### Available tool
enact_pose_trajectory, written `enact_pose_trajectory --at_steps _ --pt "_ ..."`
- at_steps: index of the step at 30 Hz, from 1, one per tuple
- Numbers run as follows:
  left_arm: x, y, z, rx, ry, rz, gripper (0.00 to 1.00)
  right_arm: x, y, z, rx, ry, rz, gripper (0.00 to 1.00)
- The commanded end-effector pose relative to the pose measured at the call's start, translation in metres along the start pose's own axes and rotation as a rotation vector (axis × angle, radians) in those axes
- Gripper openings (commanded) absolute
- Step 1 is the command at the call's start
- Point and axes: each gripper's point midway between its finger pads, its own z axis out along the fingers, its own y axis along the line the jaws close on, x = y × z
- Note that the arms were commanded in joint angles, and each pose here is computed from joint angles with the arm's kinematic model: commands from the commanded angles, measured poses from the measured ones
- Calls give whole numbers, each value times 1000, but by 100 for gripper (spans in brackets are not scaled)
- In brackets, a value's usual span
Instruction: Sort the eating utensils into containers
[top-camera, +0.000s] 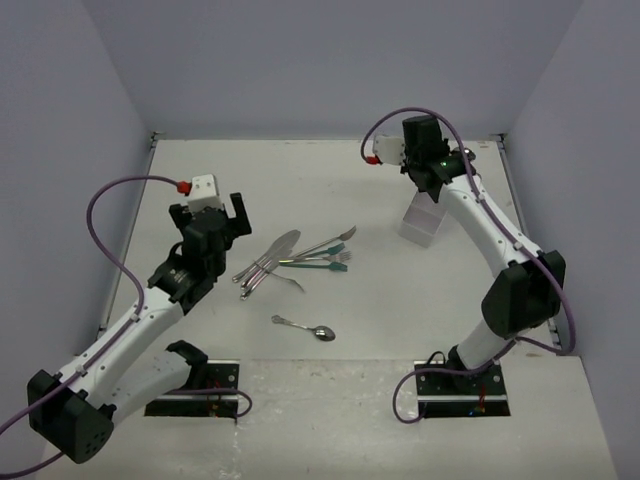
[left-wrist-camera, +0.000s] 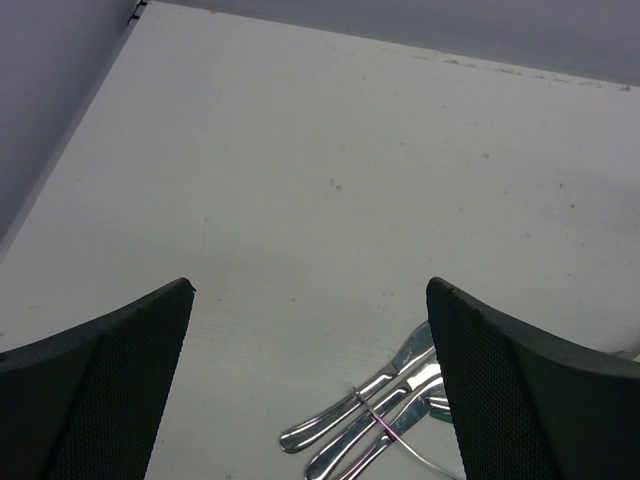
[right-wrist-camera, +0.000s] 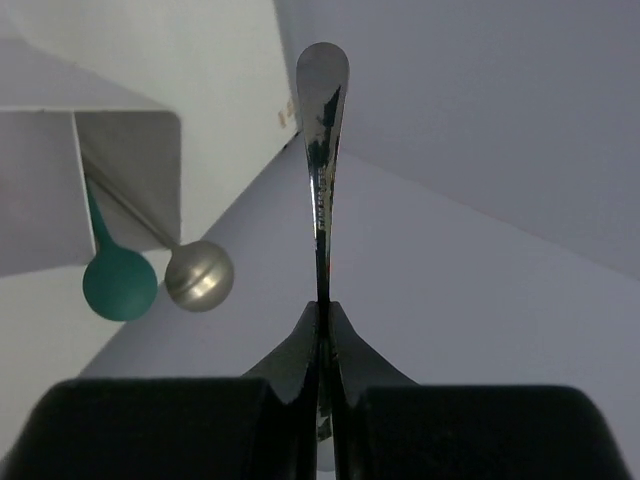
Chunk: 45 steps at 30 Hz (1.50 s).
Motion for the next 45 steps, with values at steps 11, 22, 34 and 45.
enact_pose_trajectory --at_steps 11,22,34,45 --pt "-8 -19 21 37 -33 35 100 79 66 16 -263 219 -401 0" --pt "8 -22 29 33 13 71 100 85 76 65 -270 243 -454 0" --pt "8 -21 31 23 16 78 100 63 90 76 -247 182 -467 37" --pt "-5 -15 17 30 -17 28 100 24 -10 4 49 94 -151 99"
